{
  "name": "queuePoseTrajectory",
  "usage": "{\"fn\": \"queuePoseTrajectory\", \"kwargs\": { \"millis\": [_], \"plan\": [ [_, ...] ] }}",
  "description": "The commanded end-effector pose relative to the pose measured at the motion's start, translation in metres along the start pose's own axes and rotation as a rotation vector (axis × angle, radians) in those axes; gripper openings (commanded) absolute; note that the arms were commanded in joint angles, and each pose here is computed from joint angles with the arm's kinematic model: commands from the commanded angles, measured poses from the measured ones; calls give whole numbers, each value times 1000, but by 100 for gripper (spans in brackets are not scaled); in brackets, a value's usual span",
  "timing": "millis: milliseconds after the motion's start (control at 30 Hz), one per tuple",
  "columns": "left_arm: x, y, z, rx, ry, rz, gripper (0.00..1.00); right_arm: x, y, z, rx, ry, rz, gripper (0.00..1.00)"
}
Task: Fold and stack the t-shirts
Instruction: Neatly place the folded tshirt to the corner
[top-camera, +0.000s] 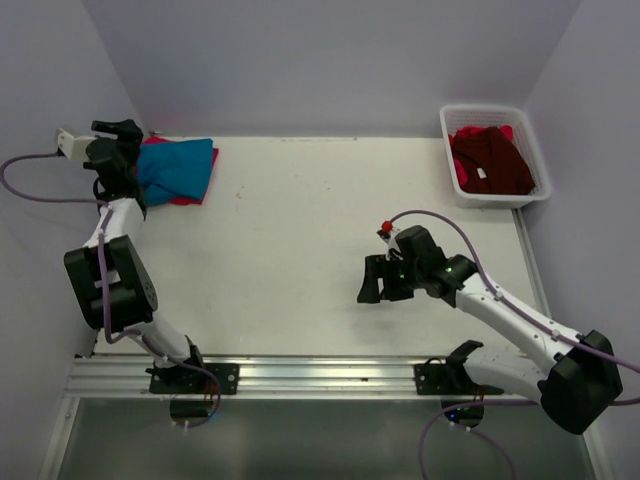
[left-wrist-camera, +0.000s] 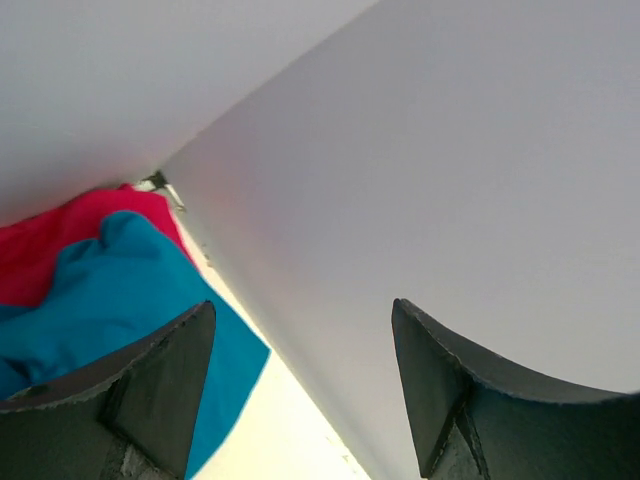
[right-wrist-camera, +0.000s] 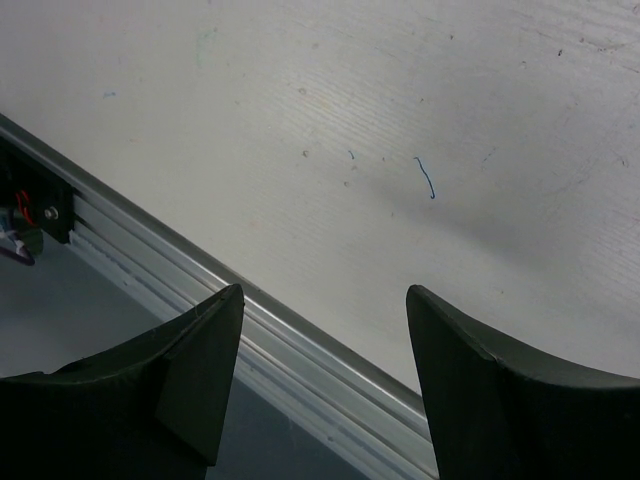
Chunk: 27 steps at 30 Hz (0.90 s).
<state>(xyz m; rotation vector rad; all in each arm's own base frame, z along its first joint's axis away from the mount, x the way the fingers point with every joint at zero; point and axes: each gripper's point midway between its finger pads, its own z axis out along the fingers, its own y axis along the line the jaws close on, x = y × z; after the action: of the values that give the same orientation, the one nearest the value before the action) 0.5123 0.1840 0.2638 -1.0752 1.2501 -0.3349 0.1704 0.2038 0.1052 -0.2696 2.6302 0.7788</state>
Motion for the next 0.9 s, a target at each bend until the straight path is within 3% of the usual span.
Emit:
{"fn": "queuePoseTrajectory", "kwargs": {
  "millis": [0, 100, 133, 167, 200, 233, 300, 500, 767, 867],
  "plan": [
    [8, -15, -2, 54, 18, 28, 75, -1, 7, 0, -37, -11, -4, 70],
    [39, -29, 18, 177, 148, 31, 69, 1, 6, -3, -37, -21, -5, 69],
    [47, -31, 25, 199, 182, 32, 60, 0, 7, -5, -40, -26, -5, 66],
    [57, -31, 43, 208, 216, 27, 25, 1, 7, -6, -39, -24, 0, 60],
    [70, -27, 49, 202, 272, 9, 4, 1, 7, -7, -38, -26, -2, 49],
    [68, -38, 60, 229, 275, -1, 0, 2, 7, -10, -36, -26, -3, 22],
    [90, -13, 77, 194, 320, -30, 0, 1, 5, -12, -23, -38, 2, 0],
    [131, 36, 107, 102, 394, -60, 0, 3, 4, -18, -8, -34, 6, 0],
    [181, 184, 69, -357, 500, -73, 0, -3, 8, -15, -12, -25, 9, 0],
    [189, 212, 53, -428, 518, -88, 0, -4, 10, -15, -21, -31, 8, 0]
  ]
}}
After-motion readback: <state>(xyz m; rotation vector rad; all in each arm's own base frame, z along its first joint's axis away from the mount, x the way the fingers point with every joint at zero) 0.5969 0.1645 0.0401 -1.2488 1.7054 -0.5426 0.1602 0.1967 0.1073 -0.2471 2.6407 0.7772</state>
